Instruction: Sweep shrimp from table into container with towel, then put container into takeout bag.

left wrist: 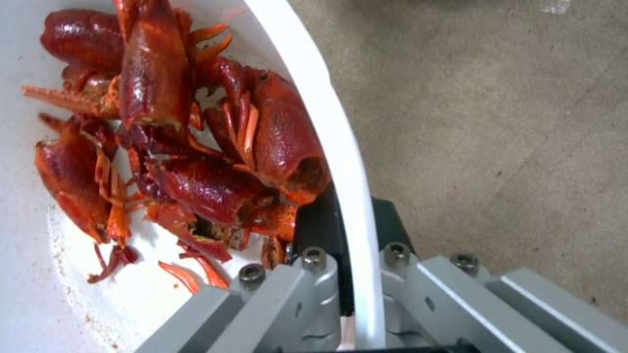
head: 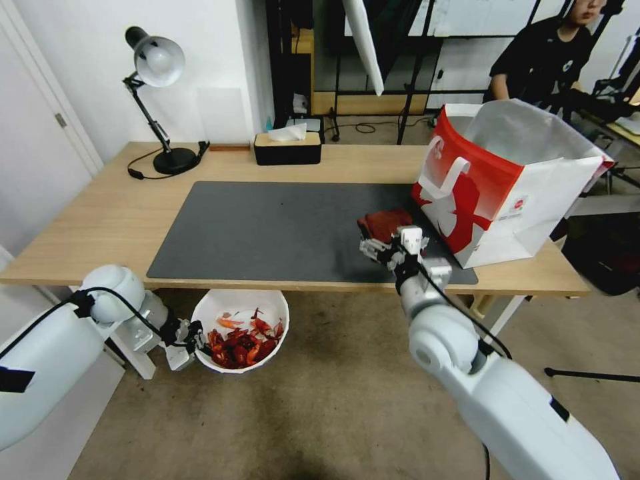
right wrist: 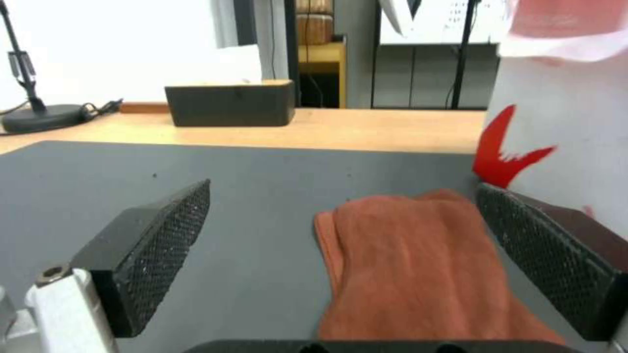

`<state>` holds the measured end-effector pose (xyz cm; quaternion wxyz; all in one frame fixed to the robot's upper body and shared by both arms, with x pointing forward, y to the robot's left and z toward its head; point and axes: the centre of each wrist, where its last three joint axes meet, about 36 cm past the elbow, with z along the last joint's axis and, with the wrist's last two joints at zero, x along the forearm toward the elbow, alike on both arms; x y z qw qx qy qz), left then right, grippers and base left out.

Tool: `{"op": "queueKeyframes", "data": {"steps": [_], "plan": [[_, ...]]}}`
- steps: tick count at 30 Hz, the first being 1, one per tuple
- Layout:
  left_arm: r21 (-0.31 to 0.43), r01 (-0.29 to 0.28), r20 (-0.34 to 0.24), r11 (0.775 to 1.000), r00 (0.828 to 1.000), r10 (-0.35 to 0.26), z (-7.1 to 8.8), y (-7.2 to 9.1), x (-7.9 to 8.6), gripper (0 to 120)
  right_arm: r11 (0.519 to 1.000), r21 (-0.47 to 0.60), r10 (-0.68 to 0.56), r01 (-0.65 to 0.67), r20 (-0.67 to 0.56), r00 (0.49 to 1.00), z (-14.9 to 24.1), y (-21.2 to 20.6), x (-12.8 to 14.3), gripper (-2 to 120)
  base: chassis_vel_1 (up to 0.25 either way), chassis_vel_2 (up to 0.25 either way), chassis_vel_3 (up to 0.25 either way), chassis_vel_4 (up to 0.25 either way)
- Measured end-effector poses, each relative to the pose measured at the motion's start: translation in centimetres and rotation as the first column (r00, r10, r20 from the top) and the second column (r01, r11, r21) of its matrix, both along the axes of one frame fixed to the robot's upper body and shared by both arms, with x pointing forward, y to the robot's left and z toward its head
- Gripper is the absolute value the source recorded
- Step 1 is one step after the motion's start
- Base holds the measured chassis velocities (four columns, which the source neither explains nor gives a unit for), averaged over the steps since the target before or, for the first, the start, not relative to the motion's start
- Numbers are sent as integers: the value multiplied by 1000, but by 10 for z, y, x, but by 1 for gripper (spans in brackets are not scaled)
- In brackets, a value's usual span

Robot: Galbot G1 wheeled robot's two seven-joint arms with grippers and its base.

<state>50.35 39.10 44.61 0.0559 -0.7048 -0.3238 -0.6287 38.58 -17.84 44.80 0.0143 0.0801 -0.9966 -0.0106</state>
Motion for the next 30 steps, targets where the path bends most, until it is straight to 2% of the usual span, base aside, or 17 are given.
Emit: {"op": "queueKeyframes", "data": {"steps": [6,8,14,17,26,30], "plan": [[8,13,-7,1000,1000,-13,-5,-5,-3,0,1000,-8,6,-5,33,999,-10,-9,-32,100,0,0,0,0],[10,20,-14,1000,1000,-19,-8,-6,-5,0,1000,-12,1,0,63,998,-19,-14,-52,100,0,0,0,0],[6,26,-13,1000,1000,-26,-9,-9,-6,0,1000,-7,-13,14,120,993,-32,-19,-79,100,0,0,0,0],[0,34,-13,999,999,-34,-9,-12,-7,0,1000,10,-31,30,149,988,-48,-20,-103,100,0,0,0,0],[-4,53,-12,999,999,-53,-13,-20,-11,0,999,8,-38,37,135,990,-81,-21,-136,100,0,0,0,0],[2,83,-11,997,996,-83,-15,-26,-17,0,999,0,-33,34,111,993,-92,-21,-148,100,0,0,0,0]]}}
